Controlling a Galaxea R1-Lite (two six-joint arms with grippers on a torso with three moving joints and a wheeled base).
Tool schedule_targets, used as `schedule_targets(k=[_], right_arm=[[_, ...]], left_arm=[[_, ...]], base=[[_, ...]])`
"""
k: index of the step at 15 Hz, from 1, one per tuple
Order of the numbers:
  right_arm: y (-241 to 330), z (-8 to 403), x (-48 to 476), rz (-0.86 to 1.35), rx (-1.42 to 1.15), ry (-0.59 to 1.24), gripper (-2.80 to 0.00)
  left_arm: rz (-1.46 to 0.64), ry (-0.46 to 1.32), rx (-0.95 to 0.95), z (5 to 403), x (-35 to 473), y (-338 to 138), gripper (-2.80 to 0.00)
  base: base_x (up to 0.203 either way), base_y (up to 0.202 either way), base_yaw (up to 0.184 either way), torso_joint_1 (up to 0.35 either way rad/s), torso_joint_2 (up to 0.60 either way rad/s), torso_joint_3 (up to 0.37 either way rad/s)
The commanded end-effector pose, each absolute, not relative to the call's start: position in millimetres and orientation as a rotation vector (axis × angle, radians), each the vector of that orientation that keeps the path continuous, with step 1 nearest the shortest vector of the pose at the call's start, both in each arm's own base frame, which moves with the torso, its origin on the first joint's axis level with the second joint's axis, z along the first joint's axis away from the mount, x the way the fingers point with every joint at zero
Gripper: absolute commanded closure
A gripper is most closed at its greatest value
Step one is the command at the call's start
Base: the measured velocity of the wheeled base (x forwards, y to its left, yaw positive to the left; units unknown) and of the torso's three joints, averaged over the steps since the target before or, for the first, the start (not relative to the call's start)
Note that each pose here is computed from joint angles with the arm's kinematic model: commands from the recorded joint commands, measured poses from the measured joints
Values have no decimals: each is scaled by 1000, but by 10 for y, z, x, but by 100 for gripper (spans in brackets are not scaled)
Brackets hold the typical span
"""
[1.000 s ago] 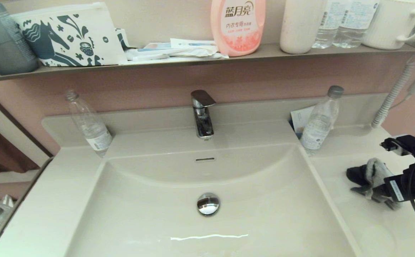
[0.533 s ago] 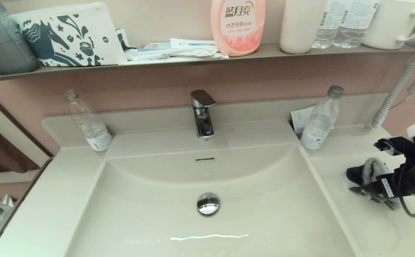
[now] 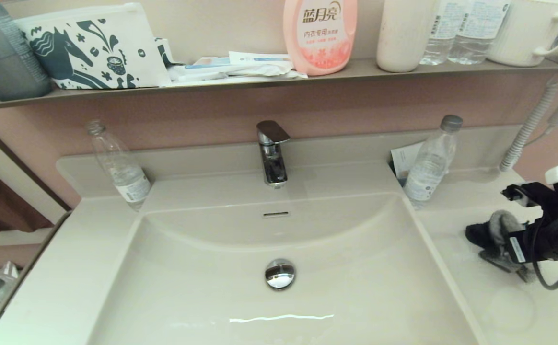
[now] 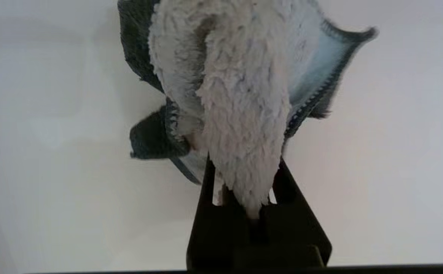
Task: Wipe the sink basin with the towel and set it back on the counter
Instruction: Pick up the cloth, then wipe the sink
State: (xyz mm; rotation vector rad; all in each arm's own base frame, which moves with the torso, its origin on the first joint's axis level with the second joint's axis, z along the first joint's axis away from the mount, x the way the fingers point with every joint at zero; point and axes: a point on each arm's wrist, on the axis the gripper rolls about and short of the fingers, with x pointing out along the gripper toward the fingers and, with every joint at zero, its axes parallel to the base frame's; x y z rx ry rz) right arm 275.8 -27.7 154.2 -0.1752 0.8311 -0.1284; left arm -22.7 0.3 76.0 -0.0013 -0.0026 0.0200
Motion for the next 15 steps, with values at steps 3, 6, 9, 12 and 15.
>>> schedule_targets(k=[3, 6, 9, 12, 15], right_arm=[[-212, 1961, 2424, -109, -175, 709, 0], [201, 2376, 2145, 60, -164, 618, 0], [813, 2996, 1945, 237, -17, 557, 0], [1361, 3037, 1939, 307, 80, 740, 0], [1815, 2712, 1937, 321, 34, 935, 0]], left_arm=[[20, -2, -2, 760, -226, 3, 0], [21, -2, -2, 760, -226, 3, 0], [19, -2, -2, 760, -226, 3, 0], [21, -2, -2, 760, -226, 3, 0], [20, -2, -2, 760, -226, 3, 0]], base=[[0, 0, 0, 0, 0, 0], [0, 0, 0, 0, 0, 0], [0, 0, 0, 0, 0, 0], [0, 0, 0, 0, 0, 0], [0, 0, 0, 0, 0, 0]])
